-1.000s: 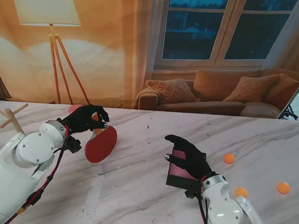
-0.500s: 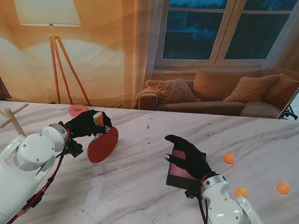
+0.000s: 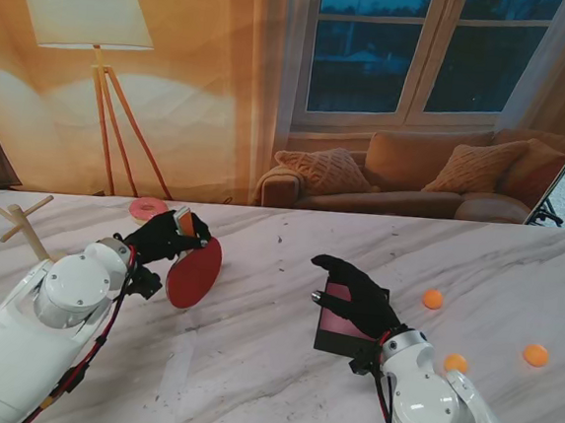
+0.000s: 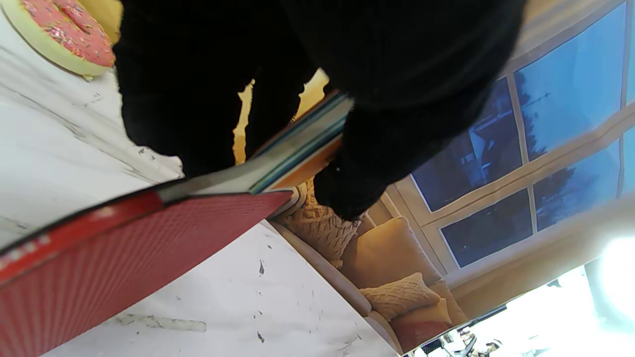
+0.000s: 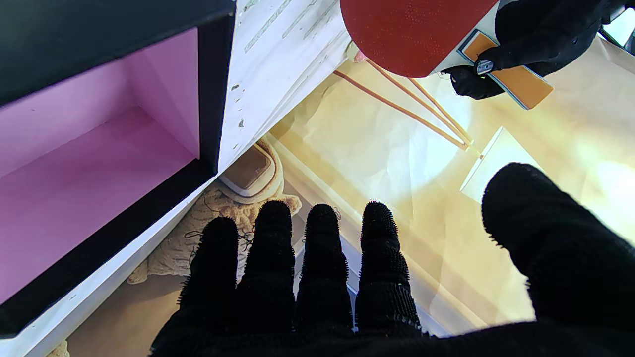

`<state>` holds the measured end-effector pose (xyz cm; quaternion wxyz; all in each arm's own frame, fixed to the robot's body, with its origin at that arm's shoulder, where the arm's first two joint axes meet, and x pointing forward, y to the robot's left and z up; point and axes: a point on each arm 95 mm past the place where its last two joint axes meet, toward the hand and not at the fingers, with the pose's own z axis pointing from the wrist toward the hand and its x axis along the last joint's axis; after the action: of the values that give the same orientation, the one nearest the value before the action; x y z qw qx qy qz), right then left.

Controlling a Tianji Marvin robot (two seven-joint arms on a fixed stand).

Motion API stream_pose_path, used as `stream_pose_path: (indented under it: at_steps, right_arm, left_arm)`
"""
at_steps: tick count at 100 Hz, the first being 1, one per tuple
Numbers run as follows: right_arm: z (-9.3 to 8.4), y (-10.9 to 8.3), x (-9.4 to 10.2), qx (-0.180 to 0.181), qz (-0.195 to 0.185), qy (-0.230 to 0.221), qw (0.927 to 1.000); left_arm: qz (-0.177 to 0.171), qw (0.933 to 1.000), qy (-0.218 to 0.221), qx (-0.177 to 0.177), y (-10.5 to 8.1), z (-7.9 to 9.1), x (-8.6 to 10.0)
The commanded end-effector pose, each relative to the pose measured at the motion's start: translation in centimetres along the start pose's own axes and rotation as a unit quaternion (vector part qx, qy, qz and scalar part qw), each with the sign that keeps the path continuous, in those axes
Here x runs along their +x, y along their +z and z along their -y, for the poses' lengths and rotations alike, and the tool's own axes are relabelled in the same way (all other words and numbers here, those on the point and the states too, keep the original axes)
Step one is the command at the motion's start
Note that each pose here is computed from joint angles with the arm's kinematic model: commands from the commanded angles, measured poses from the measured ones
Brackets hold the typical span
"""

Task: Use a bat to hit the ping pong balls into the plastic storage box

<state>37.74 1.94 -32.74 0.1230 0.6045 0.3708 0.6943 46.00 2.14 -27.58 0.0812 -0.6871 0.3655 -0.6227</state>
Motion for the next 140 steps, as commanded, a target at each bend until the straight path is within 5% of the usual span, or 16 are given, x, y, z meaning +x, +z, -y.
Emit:
stream_pose_path:
  at_steps: [1, 57, 140]
  right_arm:
    - [0.3, -0.1, 0.0, 0.008, 0.004, 0.002, 1.0000]
    - [0.3, -0.1, -0.1, 0.011, 0.005, 0.005, 0.9999]
    - [0.4, -0.1, 0.0, 0.014, 0.008, 0.011, 0.9998]
  left_arm:
    - [0.004, 0.9998, 0.010, -0.014, 0.0, -0.4, -0.2]
    - [0.009, 0.9961, 0.088, 0.009, -0.2, 0.0, -1.0]
    - [0.030, 0.9884, 0.149, -0.007, -0.4, -0.1, -1.9]
